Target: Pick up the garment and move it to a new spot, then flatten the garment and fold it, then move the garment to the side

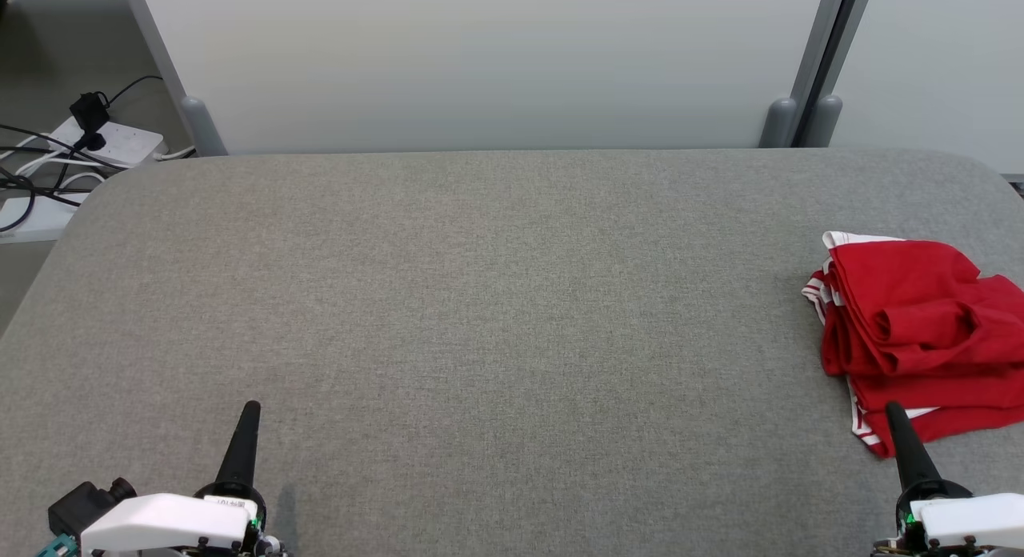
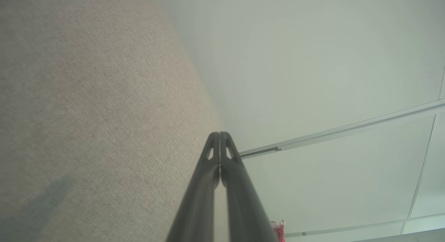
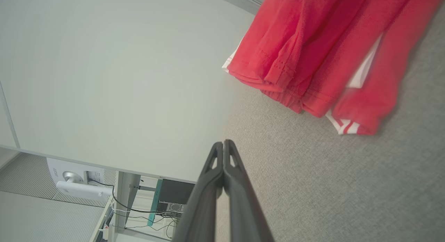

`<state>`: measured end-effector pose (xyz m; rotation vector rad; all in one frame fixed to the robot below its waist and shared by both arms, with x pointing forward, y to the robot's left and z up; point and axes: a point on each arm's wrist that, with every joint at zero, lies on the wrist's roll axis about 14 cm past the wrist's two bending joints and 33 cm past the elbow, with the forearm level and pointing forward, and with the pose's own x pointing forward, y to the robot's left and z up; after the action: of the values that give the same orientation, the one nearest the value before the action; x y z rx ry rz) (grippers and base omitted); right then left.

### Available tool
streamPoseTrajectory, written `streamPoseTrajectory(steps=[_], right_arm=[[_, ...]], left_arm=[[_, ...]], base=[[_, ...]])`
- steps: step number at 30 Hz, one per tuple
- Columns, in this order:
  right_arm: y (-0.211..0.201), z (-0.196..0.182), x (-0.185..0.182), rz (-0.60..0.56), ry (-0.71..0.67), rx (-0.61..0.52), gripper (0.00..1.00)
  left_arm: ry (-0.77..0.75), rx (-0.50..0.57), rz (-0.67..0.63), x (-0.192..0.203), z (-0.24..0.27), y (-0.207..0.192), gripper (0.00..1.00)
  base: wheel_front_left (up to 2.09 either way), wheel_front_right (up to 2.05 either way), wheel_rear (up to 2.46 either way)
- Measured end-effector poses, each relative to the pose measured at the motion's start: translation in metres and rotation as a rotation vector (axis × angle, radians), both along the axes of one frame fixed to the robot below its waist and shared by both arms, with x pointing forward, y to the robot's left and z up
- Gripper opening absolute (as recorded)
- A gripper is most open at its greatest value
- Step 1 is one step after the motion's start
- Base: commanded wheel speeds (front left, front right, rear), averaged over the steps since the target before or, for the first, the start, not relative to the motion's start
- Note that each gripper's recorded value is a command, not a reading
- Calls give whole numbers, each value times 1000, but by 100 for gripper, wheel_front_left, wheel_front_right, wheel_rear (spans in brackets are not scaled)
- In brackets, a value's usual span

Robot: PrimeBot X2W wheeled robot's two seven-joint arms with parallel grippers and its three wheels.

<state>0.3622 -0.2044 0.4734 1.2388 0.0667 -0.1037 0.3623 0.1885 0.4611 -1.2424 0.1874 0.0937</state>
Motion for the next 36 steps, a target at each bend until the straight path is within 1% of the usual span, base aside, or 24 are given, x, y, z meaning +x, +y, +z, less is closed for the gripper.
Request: streamPoseTrajectory(steps=[7,19,29,36], right_arm=[[0,1,3,-7,-6,81,0],[0,6,8,-12,-28,210,0],[1,7,12,-16,-38,327,0],[1,8,13,-12,-42,338,0]], left_arm=[[-14,-86,13,3,3,-2,0],[-39,-202,34,6,7,0,0],[-88,-315,50,11,16,0,0],[-89,-323,55,11,16,1,0]], base=[[0,0,0],[0,0,0],[0,0,0],[0,0,0]])
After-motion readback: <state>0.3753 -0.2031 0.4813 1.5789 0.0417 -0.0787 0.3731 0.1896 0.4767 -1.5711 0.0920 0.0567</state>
